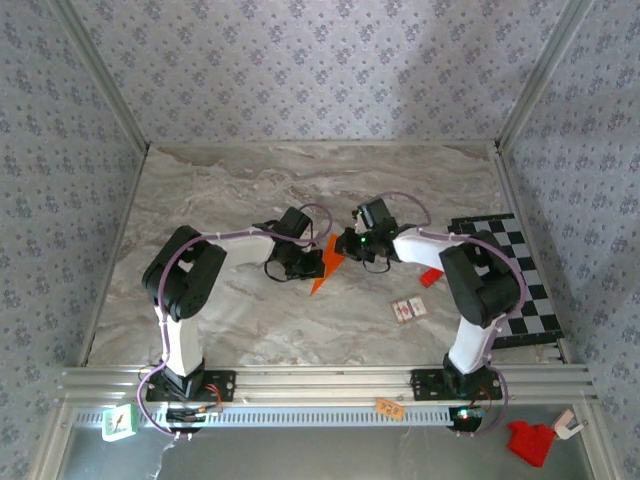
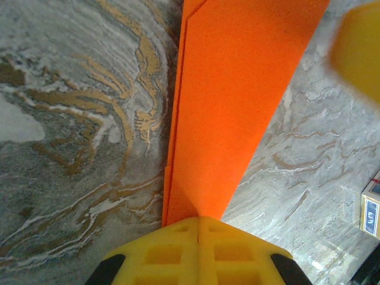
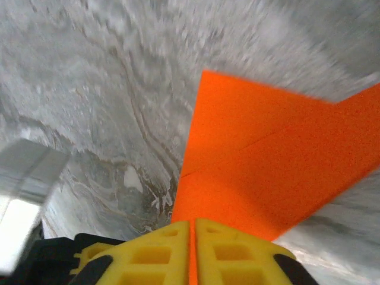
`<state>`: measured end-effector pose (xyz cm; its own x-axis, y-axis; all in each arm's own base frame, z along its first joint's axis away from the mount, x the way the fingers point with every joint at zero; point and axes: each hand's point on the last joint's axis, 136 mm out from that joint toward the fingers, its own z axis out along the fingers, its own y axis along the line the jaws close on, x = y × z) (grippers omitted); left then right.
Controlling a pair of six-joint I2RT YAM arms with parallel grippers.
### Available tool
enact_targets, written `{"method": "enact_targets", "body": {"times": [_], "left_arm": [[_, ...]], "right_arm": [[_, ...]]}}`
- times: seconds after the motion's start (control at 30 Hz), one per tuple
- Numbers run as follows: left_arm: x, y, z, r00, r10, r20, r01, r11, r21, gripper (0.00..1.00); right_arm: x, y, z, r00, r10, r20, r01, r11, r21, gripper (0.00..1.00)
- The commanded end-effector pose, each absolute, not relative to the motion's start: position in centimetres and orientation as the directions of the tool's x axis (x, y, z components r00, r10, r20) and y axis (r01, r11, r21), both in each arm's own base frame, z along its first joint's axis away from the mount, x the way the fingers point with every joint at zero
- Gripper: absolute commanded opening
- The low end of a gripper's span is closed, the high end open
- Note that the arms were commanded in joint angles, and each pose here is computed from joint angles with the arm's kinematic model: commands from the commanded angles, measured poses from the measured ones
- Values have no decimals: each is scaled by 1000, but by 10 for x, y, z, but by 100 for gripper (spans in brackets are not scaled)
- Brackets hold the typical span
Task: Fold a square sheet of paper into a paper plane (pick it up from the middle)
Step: Fold the wing for the fifth time at the center of the table.
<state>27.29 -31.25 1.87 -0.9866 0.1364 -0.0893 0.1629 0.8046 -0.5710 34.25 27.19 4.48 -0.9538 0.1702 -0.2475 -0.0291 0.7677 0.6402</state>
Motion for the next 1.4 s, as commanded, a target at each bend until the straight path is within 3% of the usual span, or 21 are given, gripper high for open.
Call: {"method": "enact_targets", "body": {"times": [0.0, 0.33, 0.6, 0.77, 0.9, 1.1, 1.37], "left_arm": [[242, -280, -24, -988, 141, 60, 103, 899, -426, 0], [232, -270, -32, -987, 131, 93, 84, 913, -398, 0], [226, -268, -35, -988, 119, 100, 70, 914, -399, 0], [234, -276, -25, -988, 135, 74, 92, 904, -417, 0], [259, -301, 14, -989, 145, -19, 135, 857, -497, 0], [305, -321, 107, -969, 71, -235, 203, 769, -606, 23], [339, -244, 138, -930, -144, -337, 74, 827, -558, 52]], "right_arm": [[342, 282, 34, -965, 174, -198, -2, 749, 663, 9], [386, 212, -4, -934, 304, -187, 122, 764, 633, 8], [421, 169, -5, -891, 415, -182, 208, 732, 649, 10], [432, 157, 12, -879, 423, -222, 193, 739, 645, 10], [428, 161, 47, -874, 397, -280, 134, 751, 647, 13], [397, 168, 78, -881, 349, -320, 103, 801, 590, 19], [349, 188, 77, -917, 279, -285, 143, 897, 418, 37]]}}
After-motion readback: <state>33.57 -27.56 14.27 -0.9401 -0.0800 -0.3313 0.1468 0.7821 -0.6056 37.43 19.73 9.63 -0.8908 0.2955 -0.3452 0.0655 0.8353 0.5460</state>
